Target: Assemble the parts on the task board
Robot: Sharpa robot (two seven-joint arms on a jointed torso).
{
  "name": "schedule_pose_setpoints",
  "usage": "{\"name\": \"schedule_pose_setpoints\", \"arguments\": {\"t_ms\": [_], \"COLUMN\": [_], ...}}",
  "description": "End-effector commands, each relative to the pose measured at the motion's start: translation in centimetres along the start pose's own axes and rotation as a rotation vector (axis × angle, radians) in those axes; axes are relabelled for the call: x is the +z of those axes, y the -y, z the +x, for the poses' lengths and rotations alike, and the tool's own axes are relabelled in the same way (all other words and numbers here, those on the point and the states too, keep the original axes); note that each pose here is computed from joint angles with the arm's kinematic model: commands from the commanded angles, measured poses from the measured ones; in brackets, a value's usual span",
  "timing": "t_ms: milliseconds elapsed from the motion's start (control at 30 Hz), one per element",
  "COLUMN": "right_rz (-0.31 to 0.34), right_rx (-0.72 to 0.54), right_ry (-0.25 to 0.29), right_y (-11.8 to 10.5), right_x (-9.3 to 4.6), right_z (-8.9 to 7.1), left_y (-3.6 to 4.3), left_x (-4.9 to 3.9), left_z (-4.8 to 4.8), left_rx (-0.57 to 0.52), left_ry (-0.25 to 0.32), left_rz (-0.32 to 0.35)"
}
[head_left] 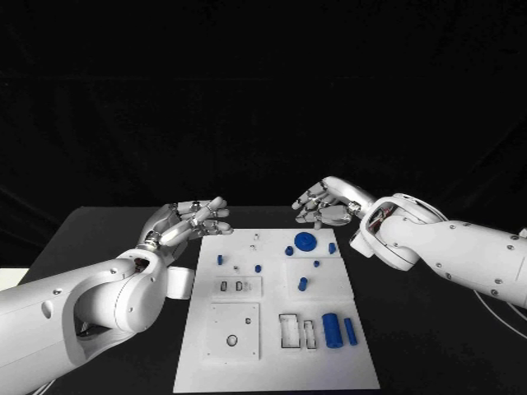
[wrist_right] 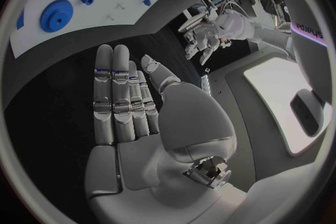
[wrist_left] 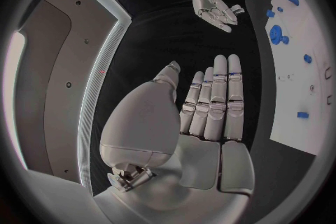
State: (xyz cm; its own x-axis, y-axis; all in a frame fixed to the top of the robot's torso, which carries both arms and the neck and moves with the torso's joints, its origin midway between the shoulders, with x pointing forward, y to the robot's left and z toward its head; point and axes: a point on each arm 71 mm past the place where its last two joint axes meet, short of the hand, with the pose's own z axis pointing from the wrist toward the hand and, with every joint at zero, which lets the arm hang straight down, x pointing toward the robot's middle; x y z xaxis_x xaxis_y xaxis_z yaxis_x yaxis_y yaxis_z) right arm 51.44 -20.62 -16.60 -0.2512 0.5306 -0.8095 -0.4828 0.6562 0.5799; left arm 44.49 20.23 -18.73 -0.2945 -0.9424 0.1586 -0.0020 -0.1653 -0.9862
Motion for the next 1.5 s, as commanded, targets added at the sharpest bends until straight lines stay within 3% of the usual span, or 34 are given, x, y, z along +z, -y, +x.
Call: {"name": "schedule_pose_setpoints", "arguments": {"t_ms": [33,267,600,1233,1500], "right_rz": [0.038,0.038,0.048,0.061,0.070], "right_rx": [-0.305,-0.494,-0.603,-0.656,-0.662], "right_ry": [-0.112,-0.151,-0.202,-0.290,-0.305], "right_y": [-0.2,-1.2,-1.6,-1.5,-1.3], "right_x": [0.2,0.8,1.0,0.8,0.9], "right_z": [0.4,0.4,0.9,1.8,2.0], "left_y": [0.47,1.71,2.96,3.11,3.12], "left_x": [-0.43,-1.17,-1.62,-1.62,-1.65], "left_z": [0.76,1.63,2.14,2.01,2.00], "left_rx": [-0.059,-0.082,-0.088,-0.090,-0.091], "left_ry": [-0.040,-0.074,-0.100,-0.099,-0.099], "left_rz": [-0.010,-0.006,0.003,-0.006,-0.009]}}
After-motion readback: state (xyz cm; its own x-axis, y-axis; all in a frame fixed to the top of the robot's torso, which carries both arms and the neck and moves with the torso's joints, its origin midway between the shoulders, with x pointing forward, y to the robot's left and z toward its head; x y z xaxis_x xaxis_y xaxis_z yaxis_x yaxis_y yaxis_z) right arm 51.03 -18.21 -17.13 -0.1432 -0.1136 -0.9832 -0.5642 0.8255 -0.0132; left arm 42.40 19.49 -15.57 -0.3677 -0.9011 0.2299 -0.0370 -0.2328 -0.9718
